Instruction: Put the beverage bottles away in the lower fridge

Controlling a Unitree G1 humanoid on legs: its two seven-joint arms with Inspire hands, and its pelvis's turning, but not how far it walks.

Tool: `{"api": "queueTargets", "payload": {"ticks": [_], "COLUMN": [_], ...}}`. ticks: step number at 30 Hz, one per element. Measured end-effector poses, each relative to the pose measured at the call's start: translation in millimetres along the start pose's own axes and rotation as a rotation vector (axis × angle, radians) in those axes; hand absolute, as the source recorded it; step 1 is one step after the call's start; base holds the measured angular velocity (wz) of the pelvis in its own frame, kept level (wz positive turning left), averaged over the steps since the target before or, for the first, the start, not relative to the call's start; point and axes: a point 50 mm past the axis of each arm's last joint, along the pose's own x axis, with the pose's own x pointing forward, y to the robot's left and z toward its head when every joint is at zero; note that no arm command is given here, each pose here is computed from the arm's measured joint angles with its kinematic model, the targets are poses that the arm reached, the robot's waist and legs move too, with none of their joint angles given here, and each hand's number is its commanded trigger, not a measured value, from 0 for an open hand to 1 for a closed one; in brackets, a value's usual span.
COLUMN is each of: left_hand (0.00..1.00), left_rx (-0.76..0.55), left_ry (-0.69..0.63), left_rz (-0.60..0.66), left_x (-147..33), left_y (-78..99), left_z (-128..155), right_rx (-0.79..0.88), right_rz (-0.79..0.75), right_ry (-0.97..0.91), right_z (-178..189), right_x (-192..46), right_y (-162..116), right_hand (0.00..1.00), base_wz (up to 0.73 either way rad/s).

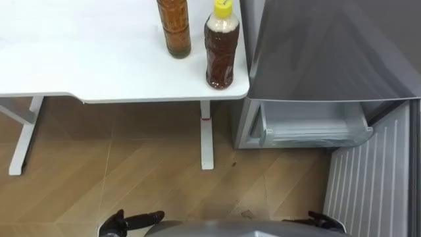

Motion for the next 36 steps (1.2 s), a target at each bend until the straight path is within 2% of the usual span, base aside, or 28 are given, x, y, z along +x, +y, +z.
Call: {"api": "queueTargets", "payload": {"ticks": [15,28,32,36], "left_hand": [0.0,0.0,0.0,0.0], "left_rx": [0.019,0.014,-0.028,-0.123], "left_ry": [0.003,0.013,0.03,0.041], "left_rz": [-0.019,0.059,0.095,0.171], "left_x": [1.3,1.3,0.4,-0.8], "left_y": [-3.7,-1.6,1.6,10.0], "left_z": [5,4,-1,-5], "right_rx": [0.021,0.06,0.057,0.072], "right_rz": [0.006,-0.047,-0.05,-0.037], "right_ry": [0.004,0.026,0.024,0.024], "right_z": [0,-6,-6,-8], "right_x": [0,0,0,-1], "right_y": [-1,-6,-7,-7], "right_hand": [0.0,0.0,0.0,0.0], "base_wz": [-0.01,-0.06,0.0,0.0]}}
